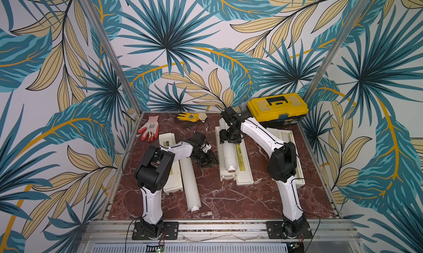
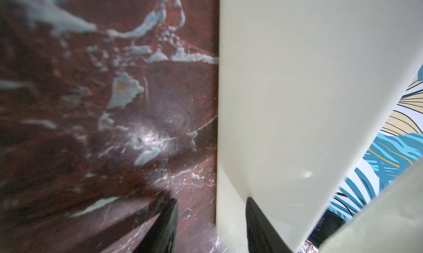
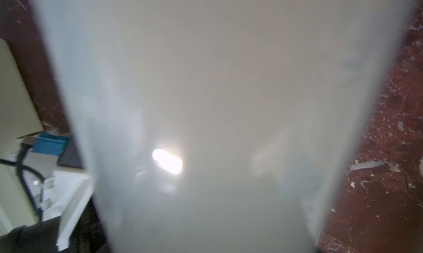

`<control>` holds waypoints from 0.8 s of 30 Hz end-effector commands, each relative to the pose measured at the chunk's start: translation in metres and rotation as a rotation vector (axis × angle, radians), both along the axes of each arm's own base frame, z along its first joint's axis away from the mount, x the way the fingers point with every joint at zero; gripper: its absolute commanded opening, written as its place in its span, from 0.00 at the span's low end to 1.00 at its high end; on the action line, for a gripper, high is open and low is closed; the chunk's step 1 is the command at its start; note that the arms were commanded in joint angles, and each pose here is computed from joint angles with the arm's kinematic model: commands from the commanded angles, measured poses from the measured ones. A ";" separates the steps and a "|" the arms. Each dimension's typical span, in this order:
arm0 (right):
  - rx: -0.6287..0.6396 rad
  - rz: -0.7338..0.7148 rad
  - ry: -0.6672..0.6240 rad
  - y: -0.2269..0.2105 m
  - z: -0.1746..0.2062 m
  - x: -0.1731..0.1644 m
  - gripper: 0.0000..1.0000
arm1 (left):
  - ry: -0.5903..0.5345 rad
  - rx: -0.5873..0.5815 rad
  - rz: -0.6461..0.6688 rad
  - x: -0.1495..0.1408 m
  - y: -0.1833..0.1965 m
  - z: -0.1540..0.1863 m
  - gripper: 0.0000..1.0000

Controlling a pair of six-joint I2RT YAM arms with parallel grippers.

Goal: Put plastic wrap rolls into dispensers
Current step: Place the plastic wrap into the plastic wrap cutting box.

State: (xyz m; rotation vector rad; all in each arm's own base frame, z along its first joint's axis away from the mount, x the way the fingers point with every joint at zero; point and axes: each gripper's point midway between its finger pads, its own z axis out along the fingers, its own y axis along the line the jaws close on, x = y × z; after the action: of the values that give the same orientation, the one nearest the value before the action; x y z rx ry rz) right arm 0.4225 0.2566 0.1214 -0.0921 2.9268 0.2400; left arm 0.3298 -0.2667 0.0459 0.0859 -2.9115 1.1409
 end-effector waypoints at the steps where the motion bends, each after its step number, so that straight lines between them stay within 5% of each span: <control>1: 0.050 -0.010 -0.093 0.007 0.027 0.010 0.30 | -0.109 0.018 0.053 0.014 0.015 0.024 0.51; 9: 0.038 -0.018 -0.084 0.009 0.005 0.014 0.30 | -0.238 0.053 0.164 0.042 0.058 0.059 0.54; 24: -0.028 -0.024 -0.005 0.018 -0.037 0.001 0.31 | -0.221 0.065 0.187 0.048 0.069 0.052 0.55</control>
State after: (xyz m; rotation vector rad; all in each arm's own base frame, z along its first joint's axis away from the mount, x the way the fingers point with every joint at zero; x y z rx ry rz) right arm 0.4230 0.2720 0.0679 -0.0893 2.9618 0.1863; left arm 0.3800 -0.2027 0.1096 0.2554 -3.1942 1.1875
